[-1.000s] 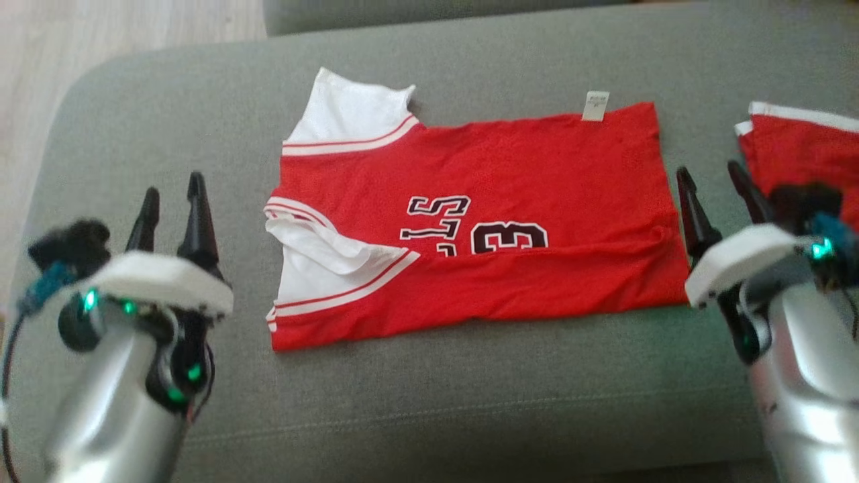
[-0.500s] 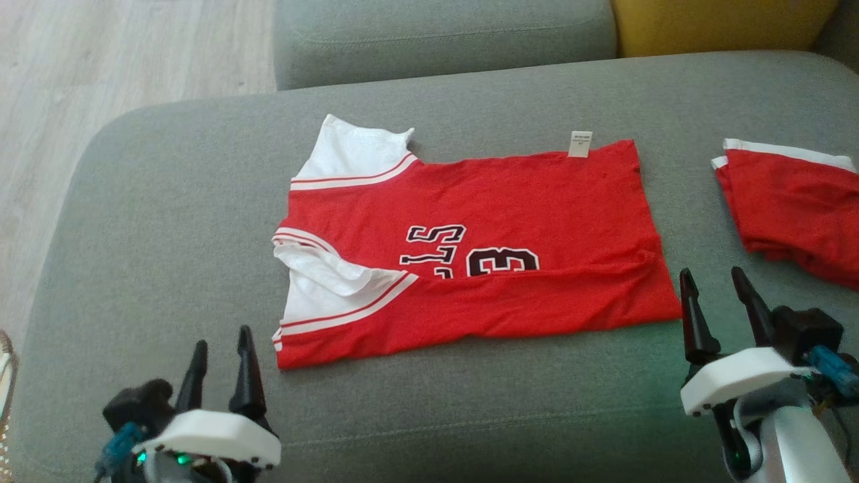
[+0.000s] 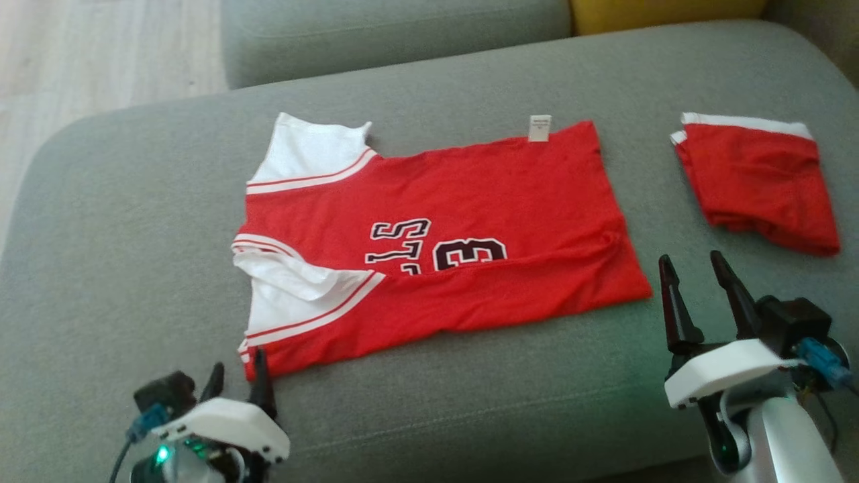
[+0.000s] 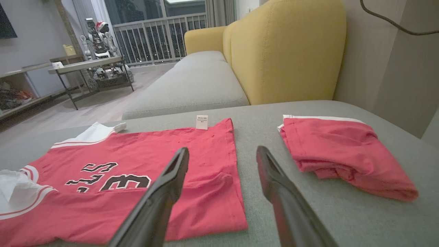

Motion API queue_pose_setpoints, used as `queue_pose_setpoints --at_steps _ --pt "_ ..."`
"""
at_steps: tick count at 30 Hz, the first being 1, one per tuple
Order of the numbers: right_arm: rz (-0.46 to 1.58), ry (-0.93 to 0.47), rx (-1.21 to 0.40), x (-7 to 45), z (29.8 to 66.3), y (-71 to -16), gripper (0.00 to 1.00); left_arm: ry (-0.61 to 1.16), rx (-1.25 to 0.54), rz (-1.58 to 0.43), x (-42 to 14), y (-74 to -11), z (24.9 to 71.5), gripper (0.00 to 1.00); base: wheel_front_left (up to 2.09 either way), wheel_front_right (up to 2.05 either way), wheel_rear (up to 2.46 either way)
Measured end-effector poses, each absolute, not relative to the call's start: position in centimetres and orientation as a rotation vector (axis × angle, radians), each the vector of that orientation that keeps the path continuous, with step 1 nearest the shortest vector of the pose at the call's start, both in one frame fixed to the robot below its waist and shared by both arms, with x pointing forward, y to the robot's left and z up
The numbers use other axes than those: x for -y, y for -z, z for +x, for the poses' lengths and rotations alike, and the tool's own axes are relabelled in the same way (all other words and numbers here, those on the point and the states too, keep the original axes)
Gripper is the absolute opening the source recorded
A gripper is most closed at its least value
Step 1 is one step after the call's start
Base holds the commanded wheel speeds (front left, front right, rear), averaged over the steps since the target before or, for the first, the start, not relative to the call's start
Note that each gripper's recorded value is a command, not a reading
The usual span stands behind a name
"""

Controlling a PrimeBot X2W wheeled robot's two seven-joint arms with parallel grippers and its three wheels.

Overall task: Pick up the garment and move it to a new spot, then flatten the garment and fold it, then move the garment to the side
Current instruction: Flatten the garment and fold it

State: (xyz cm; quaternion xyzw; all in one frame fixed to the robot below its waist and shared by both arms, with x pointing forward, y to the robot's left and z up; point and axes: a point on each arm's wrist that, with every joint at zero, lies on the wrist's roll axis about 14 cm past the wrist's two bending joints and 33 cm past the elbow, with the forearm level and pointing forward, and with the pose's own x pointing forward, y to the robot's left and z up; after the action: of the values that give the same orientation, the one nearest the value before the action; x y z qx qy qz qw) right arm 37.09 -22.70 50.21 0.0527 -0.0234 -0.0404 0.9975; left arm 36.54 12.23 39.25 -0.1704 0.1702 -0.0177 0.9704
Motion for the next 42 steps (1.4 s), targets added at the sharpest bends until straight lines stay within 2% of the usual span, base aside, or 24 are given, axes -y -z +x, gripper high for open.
queue_pose_setpoints --at_steps 9,14,15,16,23,28,31,42 --pt "0.108 0.132 0.023 24.3 36.4 -49.3 1.0 0.023 -0.471 -0.329 -11.5 -36.0 37.2 1.0 0.0 0.0 0.0" --pt "0.115 0.152 0.011 24.9 36.2 -48.9 1.0 0.009 -0.483 -0.32 -11.5 -35.8 38.5 1.0 0.0 0.0 0.0" --pt "0.115 0.153 0.008 24.9 36.2 -48.8 1.0 0.01 -0.486 -0.326 -11.4 -35.7 38.6 0.68 0.0 0.0 0.0" --pt "0.115 0.154 0.005 24.9 36.2 -48.7 1.0 0.018 -0.488 -0.328 -11.2 -35.7 38.8 0.0 0.0 0.0 0.0" --pt "0.214 0.182 -0.079 25.3 36.7 -46.4 1.0 0.034 -0.465 -0.344 -11.6 -36.3 39.1 0.0 0.0 0.0 0.0" --pt "0.506 0.252 -0.146 25.5 37.4 -43.8 1.0 0.032 -0.362 -0.356 -12.4 -38.9 40.2 0.0 0.0 0.0 0.0" --pt "0.591 0.257 -0.195 24.6 38.4 -42.5 1.0 0.034 -0.311 -0.35 -12.9 -40.1 40.2 0.0 0.0 0.0 0.0" --pt "0.637 0.254 -0.418 21.2 40.5 -37.5 1.0 0.031 -0.287 -0.342 -13.6 -40.4 39.2 0.0 0.0 0.0 0.0"
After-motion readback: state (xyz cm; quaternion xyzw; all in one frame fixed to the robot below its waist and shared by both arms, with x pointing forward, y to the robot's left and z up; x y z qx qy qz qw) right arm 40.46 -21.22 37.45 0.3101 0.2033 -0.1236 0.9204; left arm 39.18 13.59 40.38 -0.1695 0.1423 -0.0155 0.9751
